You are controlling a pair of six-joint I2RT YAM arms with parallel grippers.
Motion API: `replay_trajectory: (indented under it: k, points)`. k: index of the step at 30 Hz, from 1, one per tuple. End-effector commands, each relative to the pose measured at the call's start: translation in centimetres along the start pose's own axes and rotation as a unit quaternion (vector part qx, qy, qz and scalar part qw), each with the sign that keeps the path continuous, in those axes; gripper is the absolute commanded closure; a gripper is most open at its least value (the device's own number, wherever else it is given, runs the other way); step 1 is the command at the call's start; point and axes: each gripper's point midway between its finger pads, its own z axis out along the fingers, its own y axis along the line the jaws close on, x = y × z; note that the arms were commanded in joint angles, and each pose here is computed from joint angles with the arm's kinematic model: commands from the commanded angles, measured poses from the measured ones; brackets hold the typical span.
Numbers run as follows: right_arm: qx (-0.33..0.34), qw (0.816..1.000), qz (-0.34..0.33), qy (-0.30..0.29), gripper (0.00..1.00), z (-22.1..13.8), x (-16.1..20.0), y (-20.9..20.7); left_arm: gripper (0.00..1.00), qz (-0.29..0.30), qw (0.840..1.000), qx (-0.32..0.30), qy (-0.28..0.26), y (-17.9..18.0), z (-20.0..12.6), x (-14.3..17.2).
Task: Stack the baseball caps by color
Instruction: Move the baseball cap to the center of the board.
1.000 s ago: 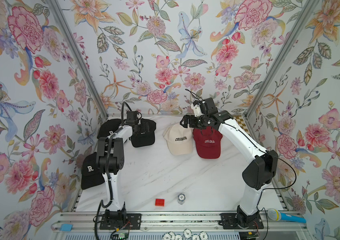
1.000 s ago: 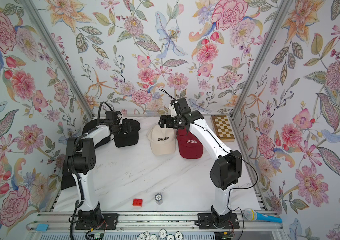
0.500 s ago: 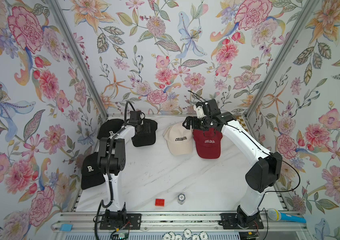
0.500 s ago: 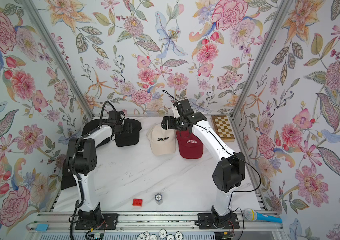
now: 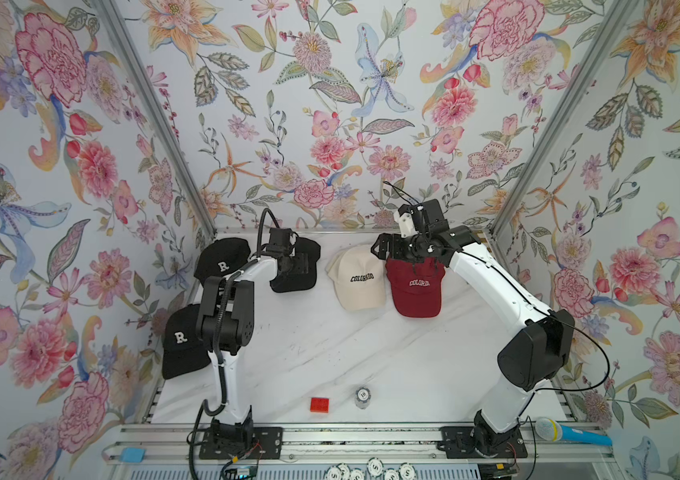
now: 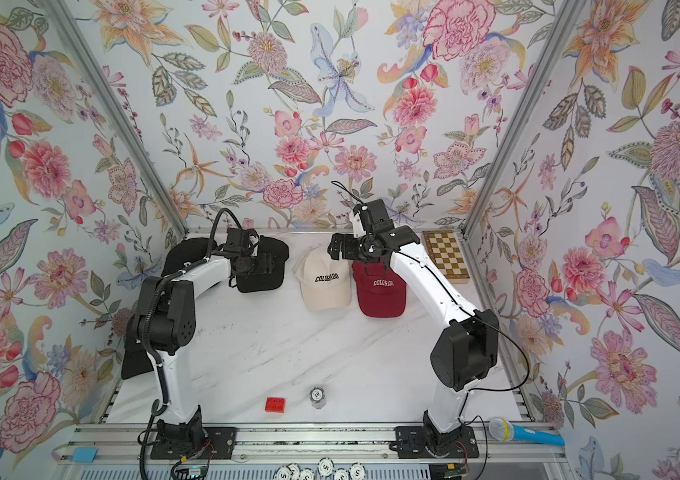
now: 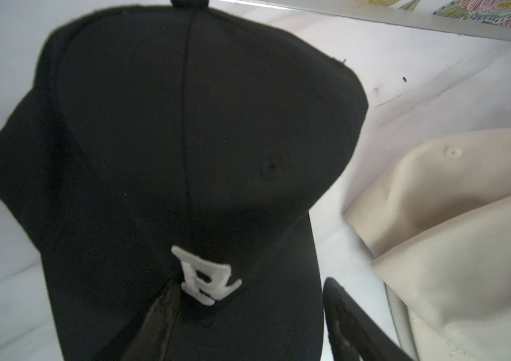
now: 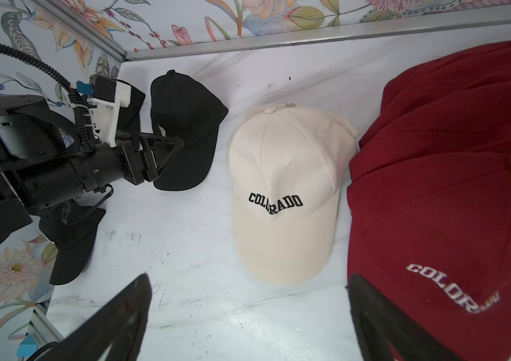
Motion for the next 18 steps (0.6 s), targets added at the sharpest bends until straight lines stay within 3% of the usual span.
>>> replay_trajectory:
  k: [1,18]
  points:
    - [0.006,1.0,-0.003,-0.012,0.01,-1.0,-0.3,-0.4,0.27,-0.005,1.0,0.004,-0.018,-0.7,-1.3,-0.8]
    - [0.009,1.0,0.004,-0.006,0.01,-1.8,2.0,-1.3,0.3,-0.006,1.0,0.007,0.008,-1.9,-1.8,3.9]
